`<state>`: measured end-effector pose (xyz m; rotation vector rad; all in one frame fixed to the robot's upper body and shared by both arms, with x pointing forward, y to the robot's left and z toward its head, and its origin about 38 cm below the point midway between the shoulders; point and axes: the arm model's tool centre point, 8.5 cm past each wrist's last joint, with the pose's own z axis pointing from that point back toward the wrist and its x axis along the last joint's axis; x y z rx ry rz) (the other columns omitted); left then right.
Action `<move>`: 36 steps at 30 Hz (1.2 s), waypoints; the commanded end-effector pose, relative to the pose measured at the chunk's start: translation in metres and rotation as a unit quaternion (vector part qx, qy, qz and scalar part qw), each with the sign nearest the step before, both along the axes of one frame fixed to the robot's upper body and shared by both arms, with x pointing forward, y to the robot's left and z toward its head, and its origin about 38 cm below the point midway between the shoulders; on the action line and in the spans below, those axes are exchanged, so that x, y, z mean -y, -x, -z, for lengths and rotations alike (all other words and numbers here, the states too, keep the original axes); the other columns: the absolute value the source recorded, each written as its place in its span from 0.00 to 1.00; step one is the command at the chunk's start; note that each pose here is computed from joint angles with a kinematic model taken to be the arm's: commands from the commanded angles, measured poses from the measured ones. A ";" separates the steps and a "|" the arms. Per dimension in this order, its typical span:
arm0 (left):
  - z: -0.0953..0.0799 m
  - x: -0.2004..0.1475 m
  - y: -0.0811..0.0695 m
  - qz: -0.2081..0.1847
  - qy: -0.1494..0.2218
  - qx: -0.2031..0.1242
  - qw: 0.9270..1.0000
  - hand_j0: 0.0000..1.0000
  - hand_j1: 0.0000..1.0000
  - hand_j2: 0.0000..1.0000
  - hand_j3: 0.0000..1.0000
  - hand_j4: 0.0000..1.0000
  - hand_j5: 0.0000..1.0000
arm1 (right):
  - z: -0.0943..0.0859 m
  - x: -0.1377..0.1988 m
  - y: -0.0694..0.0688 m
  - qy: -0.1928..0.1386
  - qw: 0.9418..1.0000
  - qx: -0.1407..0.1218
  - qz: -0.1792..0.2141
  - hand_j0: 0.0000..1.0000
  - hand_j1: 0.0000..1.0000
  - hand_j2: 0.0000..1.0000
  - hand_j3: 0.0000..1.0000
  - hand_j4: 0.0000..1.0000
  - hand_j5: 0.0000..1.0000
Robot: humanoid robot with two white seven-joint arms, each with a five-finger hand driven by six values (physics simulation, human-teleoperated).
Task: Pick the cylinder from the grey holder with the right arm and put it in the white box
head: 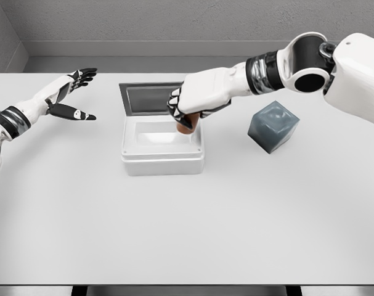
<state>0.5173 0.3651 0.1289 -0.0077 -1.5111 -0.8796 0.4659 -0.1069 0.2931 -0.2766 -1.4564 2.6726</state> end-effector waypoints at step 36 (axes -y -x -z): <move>-0.001 0.000 0.000 -0.001 0.003 0.001 1.000 1.00 1.00 1.00 1.00 1.00 1.00 | 0.001 -0.005 0.001 -0.002 1.000 0.000 -0.004 0.76 0.76 0.76 0.76 0.76 0.76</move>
